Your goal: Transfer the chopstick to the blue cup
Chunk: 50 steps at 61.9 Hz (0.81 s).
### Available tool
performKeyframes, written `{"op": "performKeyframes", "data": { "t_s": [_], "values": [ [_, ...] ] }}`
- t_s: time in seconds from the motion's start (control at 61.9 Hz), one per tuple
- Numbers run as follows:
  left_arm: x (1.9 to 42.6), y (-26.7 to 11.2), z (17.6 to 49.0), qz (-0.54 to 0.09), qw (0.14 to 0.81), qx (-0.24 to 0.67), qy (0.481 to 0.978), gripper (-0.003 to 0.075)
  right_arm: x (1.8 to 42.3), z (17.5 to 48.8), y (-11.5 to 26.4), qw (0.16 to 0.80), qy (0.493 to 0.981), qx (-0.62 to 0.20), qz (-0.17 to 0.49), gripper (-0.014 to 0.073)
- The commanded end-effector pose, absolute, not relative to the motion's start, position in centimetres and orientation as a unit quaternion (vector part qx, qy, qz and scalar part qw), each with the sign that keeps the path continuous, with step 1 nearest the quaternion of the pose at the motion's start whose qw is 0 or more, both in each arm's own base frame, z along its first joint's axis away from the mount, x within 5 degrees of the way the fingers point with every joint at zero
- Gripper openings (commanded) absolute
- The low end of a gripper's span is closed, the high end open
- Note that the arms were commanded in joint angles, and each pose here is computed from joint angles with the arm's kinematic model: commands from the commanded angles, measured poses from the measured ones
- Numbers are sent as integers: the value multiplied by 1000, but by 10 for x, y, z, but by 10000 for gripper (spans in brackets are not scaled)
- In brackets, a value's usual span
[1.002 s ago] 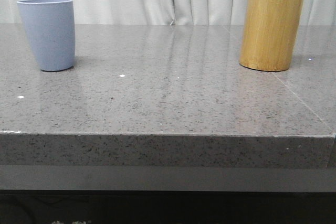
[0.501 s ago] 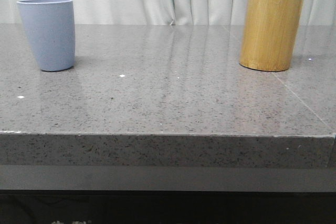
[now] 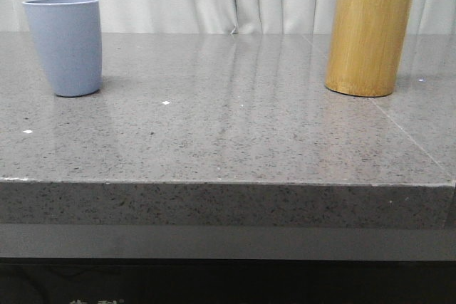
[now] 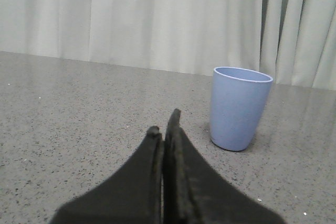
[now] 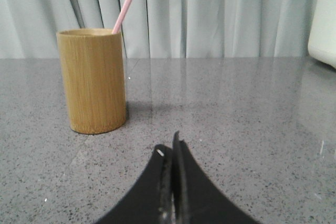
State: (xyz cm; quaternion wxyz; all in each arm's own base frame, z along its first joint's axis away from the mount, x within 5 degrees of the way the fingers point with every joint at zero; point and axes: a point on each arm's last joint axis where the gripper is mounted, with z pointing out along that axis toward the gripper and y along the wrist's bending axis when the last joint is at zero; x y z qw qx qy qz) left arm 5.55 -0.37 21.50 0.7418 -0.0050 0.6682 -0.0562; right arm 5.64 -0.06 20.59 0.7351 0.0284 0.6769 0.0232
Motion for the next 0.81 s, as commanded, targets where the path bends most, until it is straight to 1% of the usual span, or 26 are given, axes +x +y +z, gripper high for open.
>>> {"op": "performKeyframes", "data": {
  "t_s": [0.0,0.113,0.21,0.291,0.355,0.436,0.549,0.63,0.792],
  "values": [
    [48,-2,242,-63,789,-13,611,-19,49,234,-1,785,619,29,19,-67],
    [38,-3,273,-66,794,-6,605,-19,42,260,-1,787,616,26,21,-67],
    [31,-3,300,-69,795,-2,603,-19,33,290,0,791,611,23,23,-67],
    [25,-4,326,-71,793,2,605,-19,31,311,1,781,624,22,24,-67],
    [24,-4,344,-71,784,6,617,-19,31,327,1,767,640,20,25,-67],
    [30,-6,366,-61,757,21,650,-19,34,348,2,748,663,19,26,-67],
    [40,-8,384,-58,724,30,687,-19,45,362,2,718,696,18,27,-67],
    [48,-9,396,-60,717,31,694,-19,54,368,2,694,719,17,27,-67],
    [64,-10,395,-64,695,29,716,-19,74,364,2,660,750,19,27,-67]
  ]
}}
